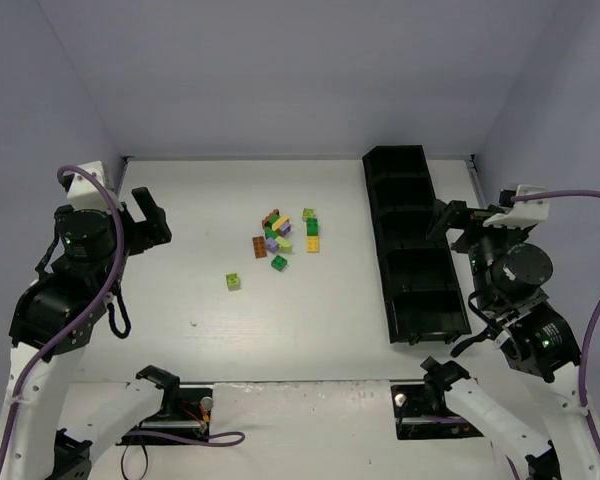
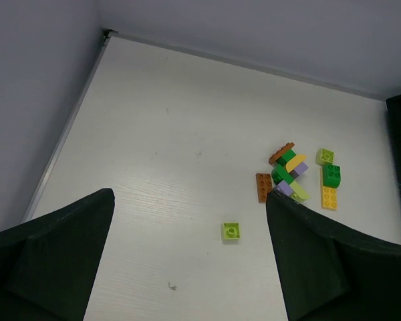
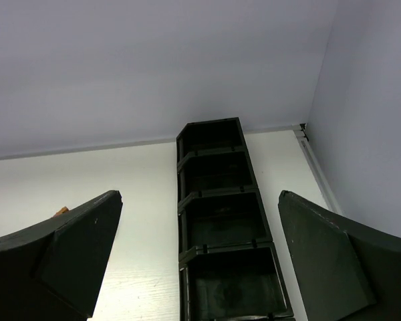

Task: Sort the legos into containers by color

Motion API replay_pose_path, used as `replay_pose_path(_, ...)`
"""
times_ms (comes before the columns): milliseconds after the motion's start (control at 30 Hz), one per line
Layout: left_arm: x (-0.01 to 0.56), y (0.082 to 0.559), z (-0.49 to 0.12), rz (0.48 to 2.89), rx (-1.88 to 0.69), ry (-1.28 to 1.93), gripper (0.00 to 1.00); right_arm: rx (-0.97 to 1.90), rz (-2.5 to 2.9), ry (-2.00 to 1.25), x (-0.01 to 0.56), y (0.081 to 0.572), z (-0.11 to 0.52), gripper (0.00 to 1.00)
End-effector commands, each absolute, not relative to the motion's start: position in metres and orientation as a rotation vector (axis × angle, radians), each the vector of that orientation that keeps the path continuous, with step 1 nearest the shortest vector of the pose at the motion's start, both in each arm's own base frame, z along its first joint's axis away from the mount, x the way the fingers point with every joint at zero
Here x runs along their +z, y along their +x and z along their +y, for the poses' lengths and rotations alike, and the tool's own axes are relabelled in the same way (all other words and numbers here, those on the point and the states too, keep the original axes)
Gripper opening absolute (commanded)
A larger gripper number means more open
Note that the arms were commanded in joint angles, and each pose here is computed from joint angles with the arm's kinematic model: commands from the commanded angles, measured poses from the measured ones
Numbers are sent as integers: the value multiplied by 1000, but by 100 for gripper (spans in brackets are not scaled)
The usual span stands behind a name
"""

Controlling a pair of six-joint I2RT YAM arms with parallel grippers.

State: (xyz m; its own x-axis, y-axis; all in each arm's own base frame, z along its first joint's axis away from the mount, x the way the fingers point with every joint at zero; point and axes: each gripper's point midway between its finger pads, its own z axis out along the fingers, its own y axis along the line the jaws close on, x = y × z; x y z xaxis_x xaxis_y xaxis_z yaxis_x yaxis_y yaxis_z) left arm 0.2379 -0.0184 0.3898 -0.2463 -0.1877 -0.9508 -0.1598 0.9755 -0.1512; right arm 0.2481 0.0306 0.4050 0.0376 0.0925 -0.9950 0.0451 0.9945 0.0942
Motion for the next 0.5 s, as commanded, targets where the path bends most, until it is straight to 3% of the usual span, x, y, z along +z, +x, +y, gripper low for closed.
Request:
replay_pose_path(0, 406, 244, -15, 1787, -9, -269, 88, 66, 1503, 125, 417, 250, 33, 100)
replay_pose_path(467, 359, 262, -38, 1921, -105, -356, 88, 224, 1690, -27, 367, 281, 90, 100)
